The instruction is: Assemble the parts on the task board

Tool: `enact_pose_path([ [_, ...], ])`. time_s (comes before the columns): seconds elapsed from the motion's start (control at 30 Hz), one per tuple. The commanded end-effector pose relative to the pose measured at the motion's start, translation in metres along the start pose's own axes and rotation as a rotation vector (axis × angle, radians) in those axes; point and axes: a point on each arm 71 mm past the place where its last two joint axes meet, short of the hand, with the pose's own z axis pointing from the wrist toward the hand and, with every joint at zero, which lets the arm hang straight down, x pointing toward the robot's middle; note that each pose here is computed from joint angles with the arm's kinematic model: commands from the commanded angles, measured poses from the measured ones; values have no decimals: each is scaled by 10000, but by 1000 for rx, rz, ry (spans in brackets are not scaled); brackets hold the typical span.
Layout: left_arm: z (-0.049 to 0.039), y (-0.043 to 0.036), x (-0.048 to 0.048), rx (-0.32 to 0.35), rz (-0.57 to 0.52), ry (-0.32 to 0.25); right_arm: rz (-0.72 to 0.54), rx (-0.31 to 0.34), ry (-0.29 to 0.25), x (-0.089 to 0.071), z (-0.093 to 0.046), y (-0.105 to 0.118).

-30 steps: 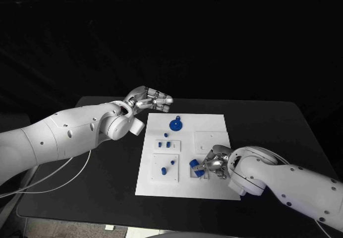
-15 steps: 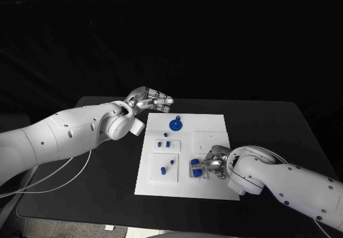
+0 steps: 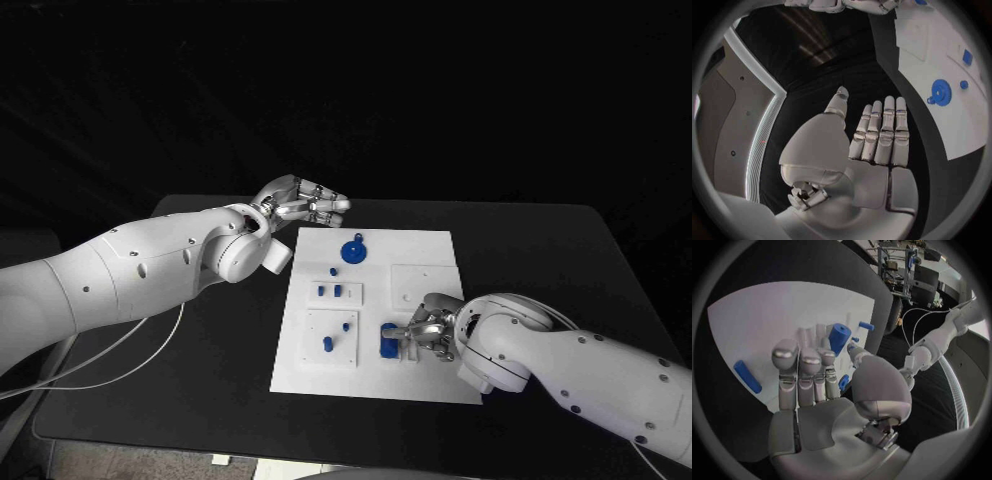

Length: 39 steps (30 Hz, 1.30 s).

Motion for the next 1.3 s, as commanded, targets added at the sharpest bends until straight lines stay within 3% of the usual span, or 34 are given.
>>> enact_pose_path([
  [0.03, 10, -12, 22, 5, -1, 15, -21, -18, 16, 25, -3, 21],
  [0.5, 12, -7, 16, 2, 0, 12, -20, -29, -7, -15, -13, -21],
  [0.67, 8, -5, 8, 1, 0, 10, -36, -74, -60, -76, -33, -43],
  [0.8, 4, -1, -3, -1, 1, 7, -43, -115, -71, -98, -60, -48],
  [1.0, 2, 4, -13, -3, 2, 5, -17, -186, -47, -94, -113, -32],
  [1.3, 2, 7, -16, -6, 2, 4, -11, -202, 16, -53, -137, -47],
])
